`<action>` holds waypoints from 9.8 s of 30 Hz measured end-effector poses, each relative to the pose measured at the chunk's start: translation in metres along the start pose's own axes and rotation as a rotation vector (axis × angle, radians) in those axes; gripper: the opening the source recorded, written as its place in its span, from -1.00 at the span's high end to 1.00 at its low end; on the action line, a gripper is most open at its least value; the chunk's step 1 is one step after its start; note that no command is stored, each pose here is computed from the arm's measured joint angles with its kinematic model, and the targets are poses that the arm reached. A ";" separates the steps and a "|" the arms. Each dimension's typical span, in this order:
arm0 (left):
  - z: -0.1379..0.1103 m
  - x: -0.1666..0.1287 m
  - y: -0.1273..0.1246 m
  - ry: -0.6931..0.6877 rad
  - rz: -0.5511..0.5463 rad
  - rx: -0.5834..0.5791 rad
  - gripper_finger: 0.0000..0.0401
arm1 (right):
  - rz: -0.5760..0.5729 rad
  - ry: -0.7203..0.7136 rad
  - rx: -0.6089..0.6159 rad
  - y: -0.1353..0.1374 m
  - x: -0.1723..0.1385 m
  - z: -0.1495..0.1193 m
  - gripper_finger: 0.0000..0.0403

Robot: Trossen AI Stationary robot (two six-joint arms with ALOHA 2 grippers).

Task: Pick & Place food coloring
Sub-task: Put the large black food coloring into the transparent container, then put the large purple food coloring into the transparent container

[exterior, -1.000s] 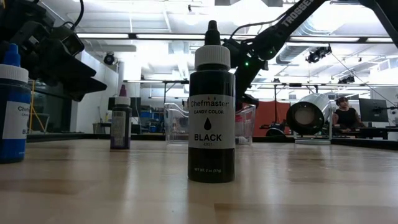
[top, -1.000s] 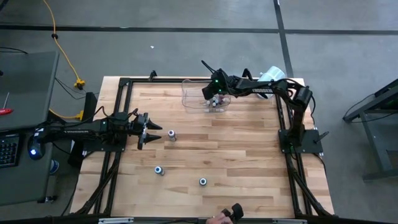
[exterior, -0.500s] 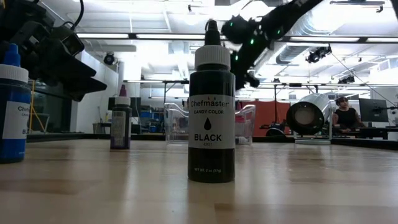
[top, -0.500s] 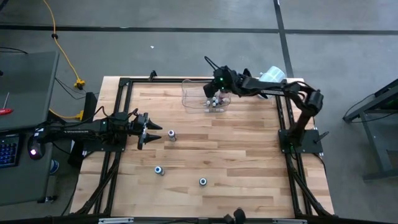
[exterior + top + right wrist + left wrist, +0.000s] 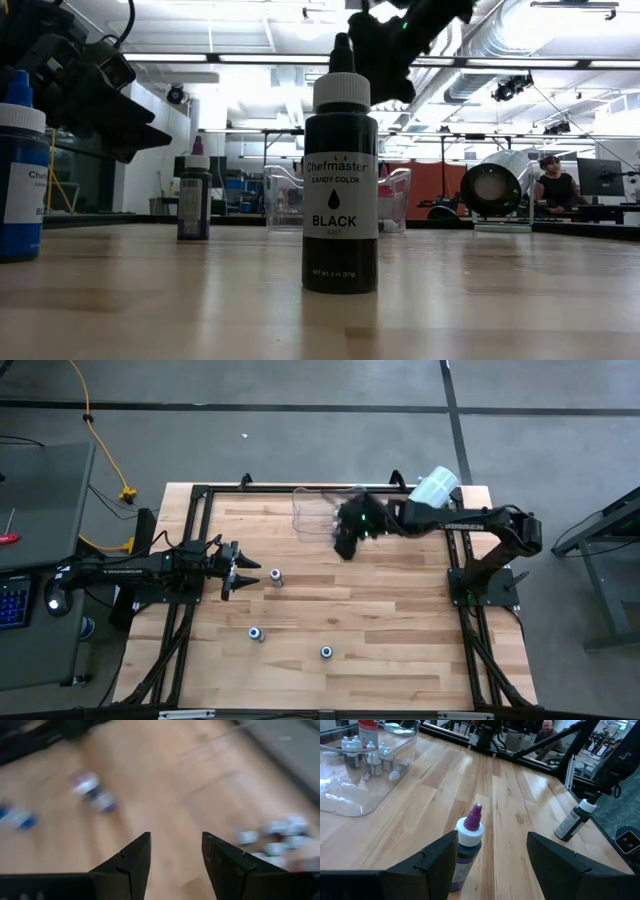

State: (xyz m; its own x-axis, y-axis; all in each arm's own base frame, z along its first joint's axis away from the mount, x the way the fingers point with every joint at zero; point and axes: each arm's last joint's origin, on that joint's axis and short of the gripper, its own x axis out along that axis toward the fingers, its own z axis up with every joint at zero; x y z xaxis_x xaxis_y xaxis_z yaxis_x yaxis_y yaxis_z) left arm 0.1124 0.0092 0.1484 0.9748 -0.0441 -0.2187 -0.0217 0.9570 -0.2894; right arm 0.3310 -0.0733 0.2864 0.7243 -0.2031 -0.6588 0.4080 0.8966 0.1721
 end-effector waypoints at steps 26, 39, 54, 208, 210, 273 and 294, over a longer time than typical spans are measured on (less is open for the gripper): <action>0.000 0.000 0.000 -0.001 0.000 0.000 -0.17 | 0.178 0.122 -0.050 0.137 0.032 -0.084 0.18; 0.000 0.000 0.000 -0.001 0.000 0.000 -0.17 | 0.136 -0.004 -0.151 0.186 0.048 -0.063 0.18; 0.000 0.000 0.000 0.000 0.000 0.000 -0.17 | 0.194 -0.016 -0.276 0.241 0.018 -0.117 0.18; 0.000 0.000 0.000 -0.001 0.001 0.000 -0.17 | -0.292 -0.348 -0.215 0.124 -0.038 0.053 0.44; 0.000 0.000 0.000 -0.001 0.001 0.000 -0.17 | -0.355 -0.361 -0.147 0.107 -0.027 0.061 0.44; 0.000 0.000 0.000 0.001 0.000 0.000 -0.17 | -0.754 -0.256 0.559 -0.040 0.175 0.044 0.44; 0.000 0.000 0.000 0.000 0.000 0.000 -0.17 | -0.725 -0.208 0.553 -0.046 0.189 0.043 0.02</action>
State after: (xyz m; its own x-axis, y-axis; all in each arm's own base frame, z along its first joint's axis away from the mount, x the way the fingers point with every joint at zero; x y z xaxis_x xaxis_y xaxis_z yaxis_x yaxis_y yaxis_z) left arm 0.1125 0.0092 0.1484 0.9748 -0.0438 -0.2189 -0.0220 0.9570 -0.2894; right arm 0.4731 -0.1698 0.1854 0.2520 -0.7537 -0.6070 0.9671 0.2191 0.1294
